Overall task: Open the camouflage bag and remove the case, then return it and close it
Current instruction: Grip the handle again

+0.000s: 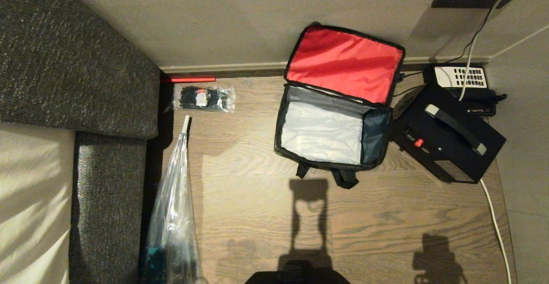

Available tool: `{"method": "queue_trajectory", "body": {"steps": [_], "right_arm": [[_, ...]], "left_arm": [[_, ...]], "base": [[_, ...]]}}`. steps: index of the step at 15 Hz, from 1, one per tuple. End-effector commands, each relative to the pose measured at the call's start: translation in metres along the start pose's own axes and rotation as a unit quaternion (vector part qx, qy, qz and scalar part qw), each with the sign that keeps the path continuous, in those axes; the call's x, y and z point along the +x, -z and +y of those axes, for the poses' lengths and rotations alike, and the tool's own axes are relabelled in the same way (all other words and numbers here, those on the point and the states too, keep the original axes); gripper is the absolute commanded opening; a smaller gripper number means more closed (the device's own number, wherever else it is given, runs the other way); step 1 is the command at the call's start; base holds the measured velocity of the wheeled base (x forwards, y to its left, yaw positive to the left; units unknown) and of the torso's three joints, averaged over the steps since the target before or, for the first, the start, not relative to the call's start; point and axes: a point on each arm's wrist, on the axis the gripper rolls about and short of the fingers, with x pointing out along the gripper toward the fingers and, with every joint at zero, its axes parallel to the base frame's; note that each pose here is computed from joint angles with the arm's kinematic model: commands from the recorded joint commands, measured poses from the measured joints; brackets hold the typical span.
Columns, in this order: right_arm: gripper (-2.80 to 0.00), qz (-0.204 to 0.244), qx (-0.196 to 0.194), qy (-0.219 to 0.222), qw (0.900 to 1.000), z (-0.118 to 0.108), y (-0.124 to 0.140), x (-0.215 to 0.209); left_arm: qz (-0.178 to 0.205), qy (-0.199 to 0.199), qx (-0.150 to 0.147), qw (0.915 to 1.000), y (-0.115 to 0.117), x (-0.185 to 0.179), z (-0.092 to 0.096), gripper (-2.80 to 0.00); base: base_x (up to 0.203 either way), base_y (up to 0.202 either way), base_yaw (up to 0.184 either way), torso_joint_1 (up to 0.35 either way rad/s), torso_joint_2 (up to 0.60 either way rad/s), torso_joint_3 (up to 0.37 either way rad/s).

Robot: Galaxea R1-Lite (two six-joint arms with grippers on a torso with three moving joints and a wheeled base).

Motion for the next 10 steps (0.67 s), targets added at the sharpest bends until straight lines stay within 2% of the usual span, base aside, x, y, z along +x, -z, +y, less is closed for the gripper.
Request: {"method": "queue_trajectory", "body": {"steps": [1,10], "right_arm": [[-2.80,-0.003,0.000,0.000,1.000,-0.0002,0.0042,-0.0005],[-2.80,-0.003,0.000,0.000,1.000,-0.0002,0.0037,-0.0006]], "left_arm": [[0.000,-0.001,0.000,1.0000,0.0001,0.0000,0.0000,-2.80],[0.000,-0.001,0.000,1.0000,0.0001,0.0000,0.0000,-2.80]], "base": [[0.000,0.000,0.000,0.000,0.00,0.000],[0.000,0.000,0.000,0.000,0.00,0.000]]}}
